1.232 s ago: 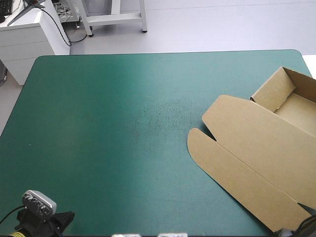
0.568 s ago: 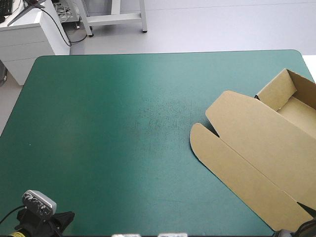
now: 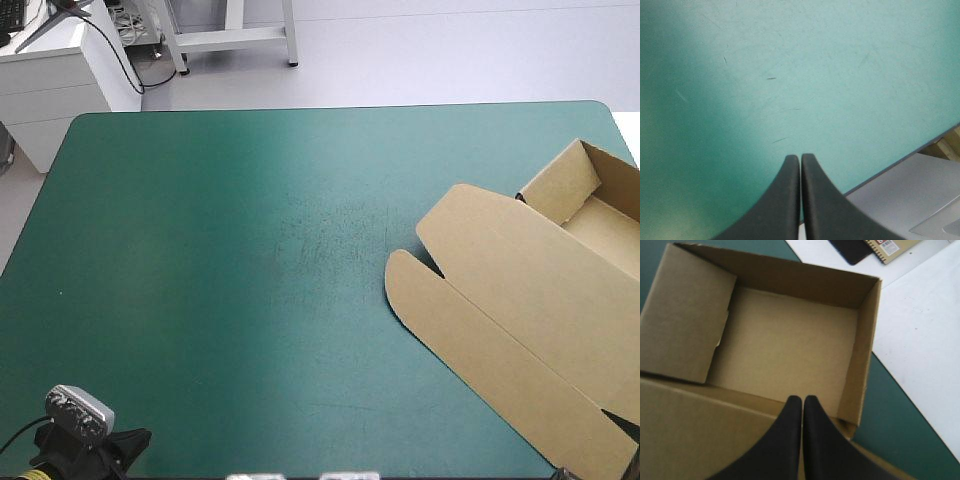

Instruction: Fold the box

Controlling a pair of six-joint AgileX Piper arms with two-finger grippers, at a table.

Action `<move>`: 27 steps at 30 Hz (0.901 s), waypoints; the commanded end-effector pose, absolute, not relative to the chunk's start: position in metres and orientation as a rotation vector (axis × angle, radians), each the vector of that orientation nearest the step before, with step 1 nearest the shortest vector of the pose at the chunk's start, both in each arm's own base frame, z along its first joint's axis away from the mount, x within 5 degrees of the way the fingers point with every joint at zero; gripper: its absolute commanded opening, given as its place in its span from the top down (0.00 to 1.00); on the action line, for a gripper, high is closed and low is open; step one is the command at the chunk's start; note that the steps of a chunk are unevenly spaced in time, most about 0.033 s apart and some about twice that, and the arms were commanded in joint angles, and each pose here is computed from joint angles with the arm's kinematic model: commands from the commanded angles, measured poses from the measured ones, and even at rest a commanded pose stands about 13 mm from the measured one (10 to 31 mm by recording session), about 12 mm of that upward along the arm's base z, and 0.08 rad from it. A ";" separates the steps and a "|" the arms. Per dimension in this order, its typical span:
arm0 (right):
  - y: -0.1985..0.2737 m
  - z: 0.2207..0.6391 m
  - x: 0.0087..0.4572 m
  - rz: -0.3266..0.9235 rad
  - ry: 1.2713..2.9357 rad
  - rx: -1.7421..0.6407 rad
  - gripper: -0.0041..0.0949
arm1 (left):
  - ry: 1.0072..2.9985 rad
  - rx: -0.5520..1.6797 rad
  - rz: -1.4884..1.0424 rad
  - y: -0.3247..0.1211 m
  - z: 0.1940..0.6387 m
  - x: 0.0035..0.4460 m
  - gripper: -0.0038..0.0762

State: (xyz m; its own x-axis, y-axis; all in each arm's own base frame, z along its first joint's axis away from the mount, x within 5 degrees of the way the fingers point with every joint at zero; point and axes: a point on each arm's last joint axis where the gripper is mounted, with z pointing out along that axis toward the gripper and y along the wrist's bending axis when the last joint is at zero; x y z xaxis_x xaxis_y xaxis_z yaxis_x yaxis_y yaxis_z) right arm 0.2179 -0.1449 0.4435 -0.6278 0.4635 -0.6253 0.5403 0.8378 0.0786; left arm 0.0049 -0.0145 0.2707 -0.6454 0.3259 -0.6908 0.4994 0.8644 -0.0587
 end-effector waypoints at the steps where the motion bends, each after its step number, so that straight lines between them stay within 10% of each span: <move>1: -0.112 0.454 0.195 -0.125 2.328 0.614 0.96 | 2.272 0.578 -0.352 -0.017 0.280 0.008 0.96; 27: 0.006 0.332 0.107 0.221 2.305 -0.074 0.97 | 2.272 0.585 -0.349 -0.017 0.280 0.008 0.96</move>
